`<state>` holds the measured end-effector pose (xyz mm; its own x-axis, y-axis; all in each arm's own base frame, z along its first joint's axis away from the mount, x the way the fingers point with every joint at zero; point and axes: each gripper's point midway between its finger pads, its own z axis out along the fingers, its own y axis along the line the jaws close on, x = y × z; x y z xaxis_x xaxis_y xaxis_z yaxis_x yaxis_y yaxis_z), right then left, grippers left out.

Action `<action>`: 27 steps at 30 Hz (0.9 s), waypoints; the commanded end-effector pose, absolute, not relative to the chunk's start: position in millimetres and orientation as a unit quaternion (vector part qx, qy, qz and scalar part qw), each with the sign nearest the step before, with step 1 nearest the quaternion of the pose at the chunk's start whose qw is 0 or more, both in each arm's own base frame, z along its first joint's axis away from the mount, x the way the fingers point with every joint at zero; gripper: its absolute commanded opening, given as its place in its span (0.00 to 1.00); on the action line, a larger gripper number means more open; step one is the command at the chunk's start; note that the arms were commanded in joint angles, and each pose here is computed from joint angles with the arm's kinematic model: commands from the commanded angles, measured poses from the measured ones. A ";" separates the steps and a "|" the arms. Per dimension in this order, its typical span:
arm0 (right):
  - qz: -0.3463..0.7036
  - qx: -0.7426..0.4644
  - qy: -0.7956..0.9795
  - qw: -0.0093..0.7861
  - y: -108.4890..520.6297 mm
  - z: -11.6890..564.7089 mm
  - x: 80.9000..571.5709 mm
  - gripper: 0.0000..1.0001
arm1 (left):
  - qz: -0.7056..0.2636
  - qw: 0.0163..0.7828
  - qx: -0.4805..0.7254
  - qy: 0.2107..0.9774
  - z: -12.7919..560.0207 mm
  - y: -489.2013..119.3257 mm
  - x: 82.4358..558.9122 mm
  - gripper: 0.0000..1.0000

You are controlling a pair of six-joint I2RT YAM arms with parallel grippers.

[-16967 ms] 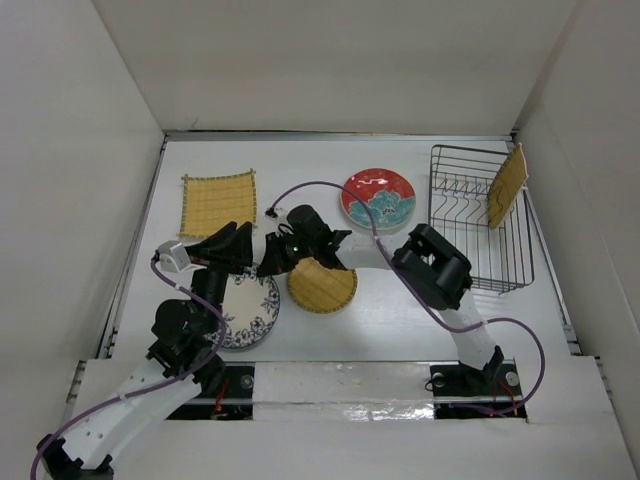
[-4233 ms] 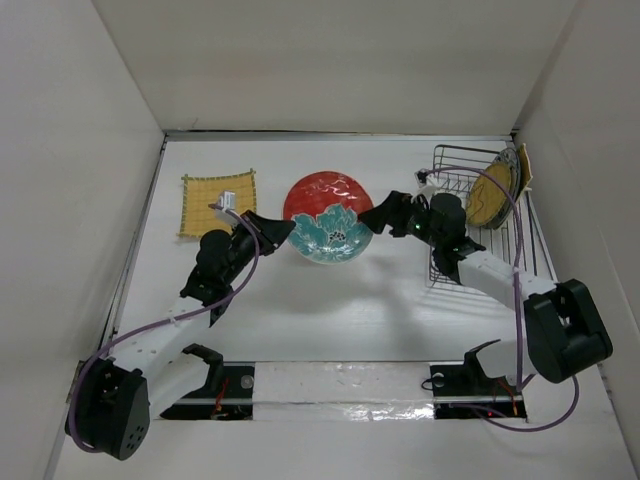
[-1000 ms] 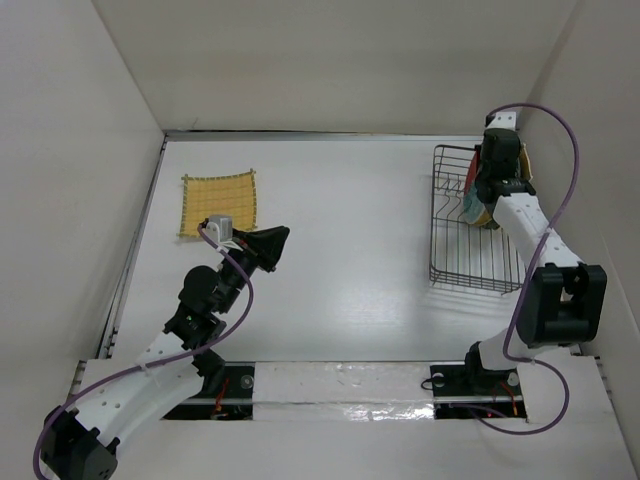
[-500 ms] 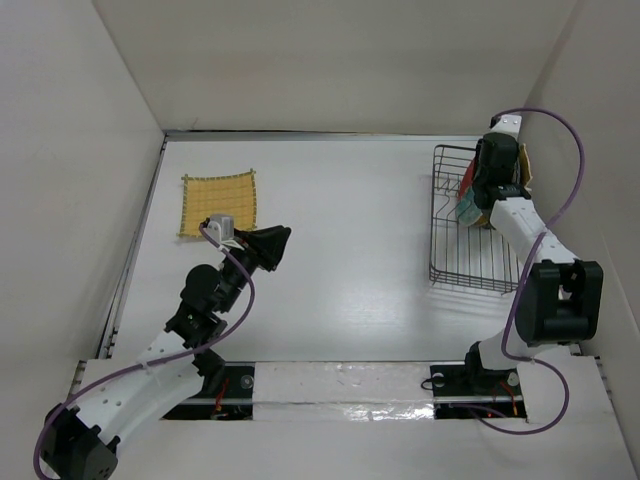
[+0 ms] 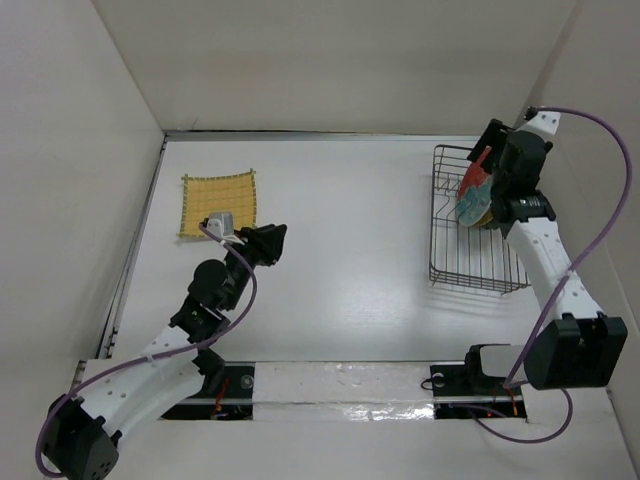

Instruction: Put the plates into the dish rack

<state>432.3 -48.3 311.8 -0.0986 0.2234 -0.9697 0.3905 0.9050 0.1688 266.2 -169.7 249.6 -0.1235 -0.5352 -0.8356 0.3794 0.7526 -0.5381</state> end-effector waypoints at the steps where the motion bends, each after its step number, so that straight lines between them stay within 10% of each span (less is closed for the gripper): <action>1: 0.006 0.212 0.709 0.673 -27.4 338.7 418.8 0.85 | -0.349 0.661 -0.097 0.657 256.9 -165.3 272.7 0.32; 8: 0.111 0.194 0.678 0.700 7.3 349.4 383.4 0.82 | -0.364 0.630 -0.139 0.672 251.5 -171.8 291.5 0.22; 12: 0.225 0.145 0.656 0.706 58.9 345.5 359.2 0.00 | -0.428 0.604 -0.138 0.658 263.8 -188.5 300.8 0.03; 21: 0.359 -0.008 0.690 0.629 194.0 289.7 314.5 0.10 | -0.365 0.573 -0.299 0.670 206.7 -122.0 357.8 0.01; 27: 0.421 -0.068 0.687 0.589 240.4 263.4 293.9 0.29 | -0.344 0.554 -0.362 0.666 176.1 -71.1 368.5 0.41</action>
<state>301.8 219.4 235.9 -0.3541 0.3691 -0.8593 -0.4708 0.7236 0.5048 365.4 -77.7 170.9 -0.1372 -0.8343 -0.5339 -0.1115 0.5486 -0.8286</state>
